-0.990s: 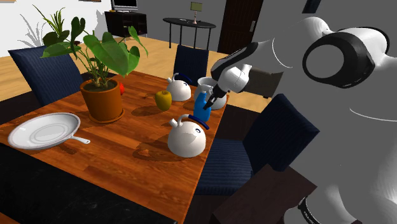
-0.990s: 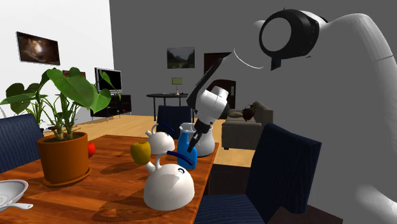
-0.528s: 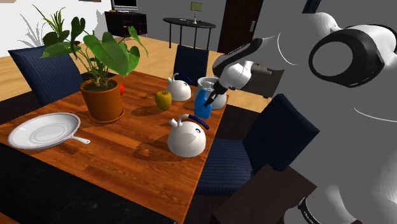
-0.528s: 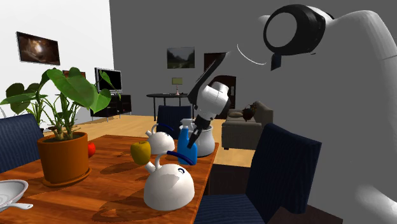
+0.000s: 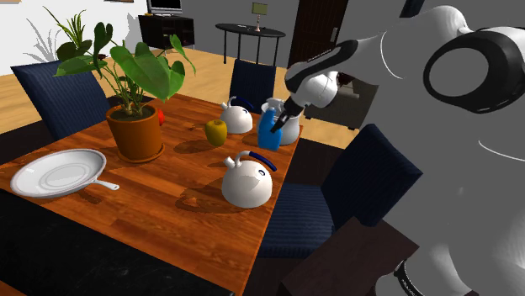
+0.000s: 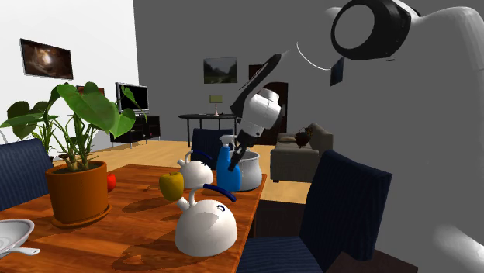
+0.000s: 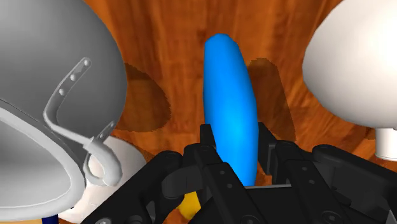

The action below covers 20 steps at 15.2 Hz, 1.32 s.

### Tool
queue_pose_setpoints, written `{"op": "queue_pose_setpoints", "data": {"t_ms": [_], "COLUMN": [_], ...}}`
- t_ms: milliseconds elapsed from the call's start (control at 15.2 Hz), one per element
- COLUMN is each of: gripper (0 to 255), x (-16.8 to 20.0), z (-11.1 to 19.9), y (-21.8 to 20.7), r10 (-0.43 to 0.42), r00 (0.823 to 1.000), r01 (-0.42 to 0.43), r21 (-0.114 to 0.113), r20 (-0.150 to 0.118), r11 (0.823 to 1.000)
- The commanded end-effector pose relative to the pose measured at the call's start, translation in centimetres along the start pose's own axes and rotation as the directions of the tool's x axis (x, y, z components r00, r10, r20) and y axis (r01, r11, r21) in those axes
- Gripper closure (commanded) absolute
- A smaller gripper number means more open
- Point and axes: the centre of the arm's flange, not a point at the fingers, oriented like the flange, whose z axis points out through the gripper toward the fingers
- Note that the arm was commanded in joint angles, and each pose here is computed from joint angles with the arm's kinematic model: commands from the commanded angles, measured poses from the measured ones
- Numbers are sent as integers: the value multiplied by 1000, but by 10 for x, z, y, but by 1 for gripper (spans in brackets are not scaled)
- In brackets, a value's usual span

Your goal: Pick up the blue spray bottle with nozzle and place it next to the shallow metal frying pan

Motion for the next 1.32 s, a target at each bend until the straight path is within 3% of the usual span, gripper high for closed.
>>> {"op": "queue_pose_setpoints", "data": {"t_ms": [0,1254], "gripper": [255,255], "x": [5,50], "z": [-10,-99], "y": [0,0], "r10": [0,0], "r00": [1000,1000], "r01": [0,0], "r21": [0,0], "r20": [0,0], "r11": [1000,1000]}}
